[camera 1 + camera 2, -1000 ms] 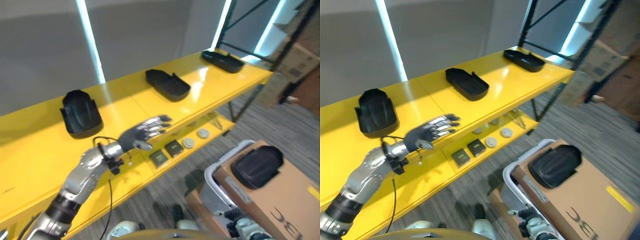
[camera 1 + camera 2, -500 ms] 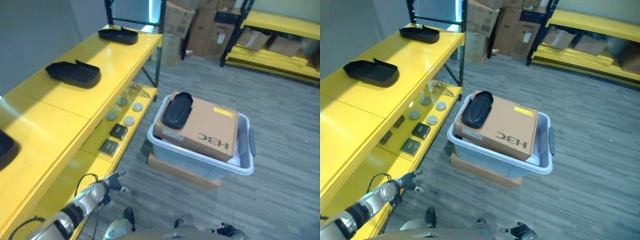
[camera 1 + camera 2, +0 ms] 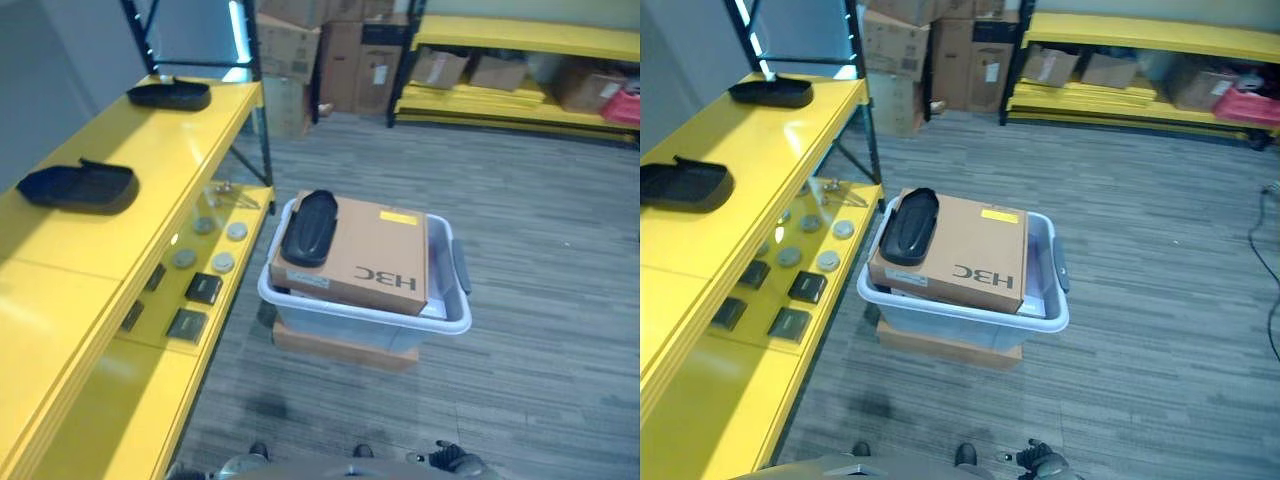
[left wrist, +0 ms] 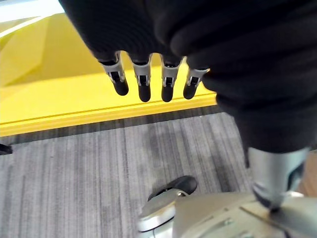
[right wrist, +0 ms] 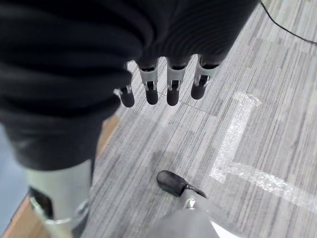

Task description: Move parts from the plastic box to the shelf.

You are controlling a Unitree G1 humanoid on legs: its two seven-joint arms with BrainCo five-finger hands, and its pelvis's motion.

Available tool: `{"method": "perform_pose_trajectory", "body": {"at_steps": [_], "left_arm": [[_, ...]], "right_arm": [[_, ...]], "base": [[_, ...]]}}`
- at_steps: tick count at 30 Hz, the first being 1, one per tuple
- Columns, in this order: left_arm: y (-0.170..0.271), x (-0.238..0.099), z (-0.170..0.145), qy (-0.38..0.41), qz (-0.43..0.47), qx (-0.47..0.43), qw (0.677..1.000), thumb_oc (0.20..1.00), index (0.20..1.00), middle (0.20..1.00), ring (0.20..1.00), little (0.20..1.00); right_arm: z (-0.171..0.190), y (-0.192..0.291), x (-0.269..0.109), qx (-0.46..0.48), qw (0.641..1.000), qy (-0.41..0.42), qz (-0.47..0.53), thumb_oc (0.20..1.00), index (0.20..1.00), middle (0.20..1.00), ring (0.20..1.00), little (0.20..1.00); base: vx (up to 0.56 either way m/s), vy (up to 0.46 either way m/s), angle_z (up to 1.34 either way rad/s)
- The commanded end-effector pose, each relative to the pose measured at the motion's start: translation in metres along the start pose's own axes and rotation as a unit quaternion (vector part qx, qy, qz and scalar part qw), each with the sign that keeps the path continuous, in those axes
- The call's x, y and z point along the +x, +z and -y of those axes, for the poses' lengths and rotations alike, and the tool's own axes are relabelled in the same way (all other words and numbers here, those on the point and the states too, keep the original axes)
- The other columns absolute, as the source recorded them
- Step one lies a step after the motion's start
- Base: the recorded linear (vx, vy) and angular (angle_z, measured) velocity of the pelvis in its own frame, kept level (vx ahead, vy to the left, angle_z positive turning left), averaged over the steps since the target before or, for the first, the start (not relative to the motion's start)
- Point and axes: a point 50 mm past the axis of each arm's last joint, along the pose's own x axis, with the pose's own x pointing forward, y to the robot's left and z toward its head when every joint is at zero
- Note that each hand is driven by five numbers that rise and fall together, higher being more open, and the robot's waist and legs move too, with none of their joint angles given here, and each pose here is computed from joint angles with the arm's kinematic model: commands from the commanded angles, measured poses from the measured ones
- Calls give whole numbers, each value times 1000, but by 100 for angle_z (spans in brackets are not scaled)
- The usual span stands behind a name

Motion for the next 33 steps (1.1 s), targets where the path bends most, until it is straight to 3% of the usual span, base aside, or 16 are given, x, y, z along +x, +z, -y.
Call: {"method": "perform_pose_trajectory", "body": {"at_steps": [1, 13, 19, 24, 28, 29, 31, 32, 33], "left_arm": [[26, 2, -9, 0, 30, 44, 999, 1000, 1000, 1000, 1000, 1000], [30, 8, -45, 35, 30, 19, 999, 1000, 1000, 1000, 1000, 1000], [36, 6, -37, 32, 50, 5, 998, 1000, 1000, 1000, 1000, 1000], [50, 4, -38, 43, 89, -15, 995, 1000, 1000, 1000, 1000, 1000], [63, 2, -33, 40, 109, 4, 993, 1000, 1000, 1000, 1000, 1000], [59, 1, -30, 41, 105, 13, 994, 1000, 1000, 1000, 1000, 1000], [51, 2, -29, 43, 95, 15, 994, 1000, 1000, 1000, 1000, 1000], [40, 2, -30, 49, 86, 18, 995, 1000, 1000, 1000, 1000, 1000], [38, 3, -31, 51, 85, 18, 995, 1000, 1000, 1000, 1000, 1000]], "right_arm": [[3, -9, 1, 24, 999, 0, -31, 1000, 1000, 1000, 1000, 1000], [4, 6, 2, 82, 996, 3, 19, 1000, 1000, 1000, 1000, 1000], [6, 0, 1, 82, 996, -8, 18, 1000, 1000, 1000, 1000, 1000], [28, 6, 2, 104, 992, -48, 47, 1000, 1000, 1000, 1000, 1000], [53, 25, 0, 199, 970, -92, 103, 1000, 1000, 1000, 1000, 1000], [71, 63, -9, 242, 945, -125, 180, 1000, 1000, 1000, 1000, 1000], [81, 94, -21, 262, 926, -138, 233, 1000, 1000, 1000, 1000, 1000], [94, 126, -40, 292, 895, -153, 302, 1000, 1000, 1000, 1000, 1000], [95, 130, -43, 298, 889, -155, 312, 1000, 1000, 1000, 1000, 1000]], "base": [[96, 55, -5], [110, -89, -8], [282, -223, 25], [147, -129, 23], [99, 44, 31], [93, 129, 55], [77, 107, 15], [60, 71, -36], [46, 75, -41]]}}
